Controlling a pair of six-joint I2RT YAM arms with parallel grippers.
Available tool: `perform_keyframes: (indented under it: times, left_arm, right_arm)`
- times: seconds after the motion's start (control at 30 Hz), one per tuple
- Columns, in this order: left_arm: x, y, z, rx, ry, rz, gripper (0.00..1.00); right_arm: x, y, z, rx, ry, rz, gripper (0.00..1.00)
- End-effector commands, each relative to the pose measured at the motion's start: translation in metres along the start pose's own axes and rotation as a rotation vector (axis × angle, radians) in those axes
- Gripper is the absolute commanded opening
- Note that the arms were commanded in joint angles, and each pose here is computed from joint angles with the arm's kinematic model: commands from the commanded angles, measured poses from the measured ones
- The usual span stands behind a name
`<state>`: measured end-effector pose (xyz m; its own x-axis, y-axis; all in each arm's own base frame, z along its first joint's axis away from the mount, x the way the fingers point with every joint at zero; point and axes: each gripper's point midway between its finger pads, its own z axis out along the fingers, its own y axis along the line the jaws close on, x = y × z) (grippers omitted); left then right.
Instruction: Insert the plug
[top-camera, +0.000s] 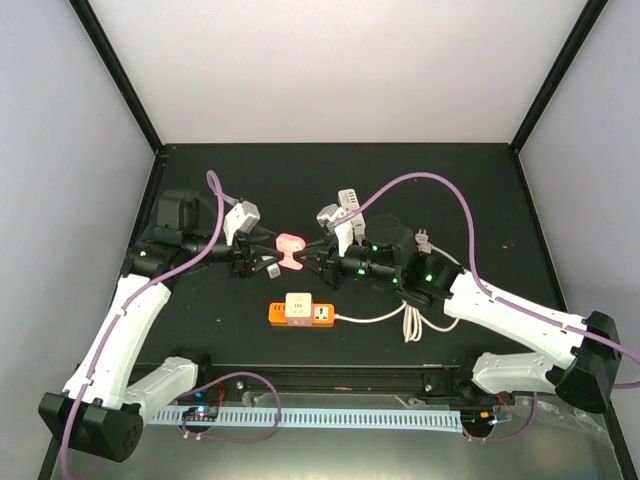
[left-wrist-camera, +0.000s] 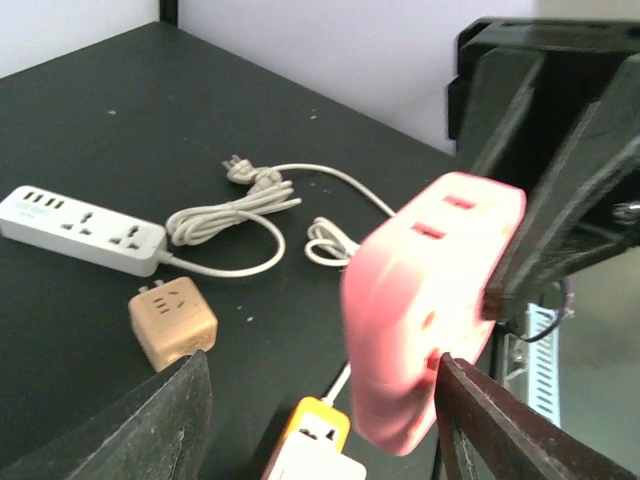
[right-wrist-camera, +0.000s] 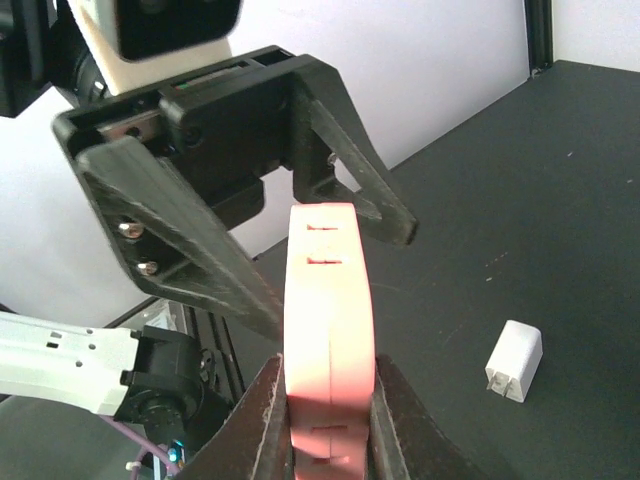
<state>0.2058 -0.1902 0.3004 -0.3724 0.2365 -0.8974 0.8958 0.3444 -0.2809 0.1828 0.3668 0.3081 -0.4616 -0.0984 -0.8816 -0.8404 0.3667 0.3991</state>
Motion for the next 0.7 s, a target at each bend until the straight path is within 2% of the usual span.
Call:
perform_keyframes:
  times: [0.0, 0.4, 0.67]
  left_arm:
    - [0.002, 0.019, 0.003, -0.084, 0.017, -0.004, 0.61]
    - [0.004, 0.041, 0.004, -0.168, 0.037, -0.070, 0.48]
    - [0.017, 0.075, 0.001, -0.326, 0.093, -0.114, 0.42]
  right_arm:
    - [-0.016, 0.005, 0.002, 0.024, -0.035, -0.037, 0.01]
    - [-0.010, 0.012, 0.002, 0.042, -0.020, -0.078, 0.01]
    - [-0.010, 0.012, -0.003, 0.050, -0.027, -0.084, 0.01]
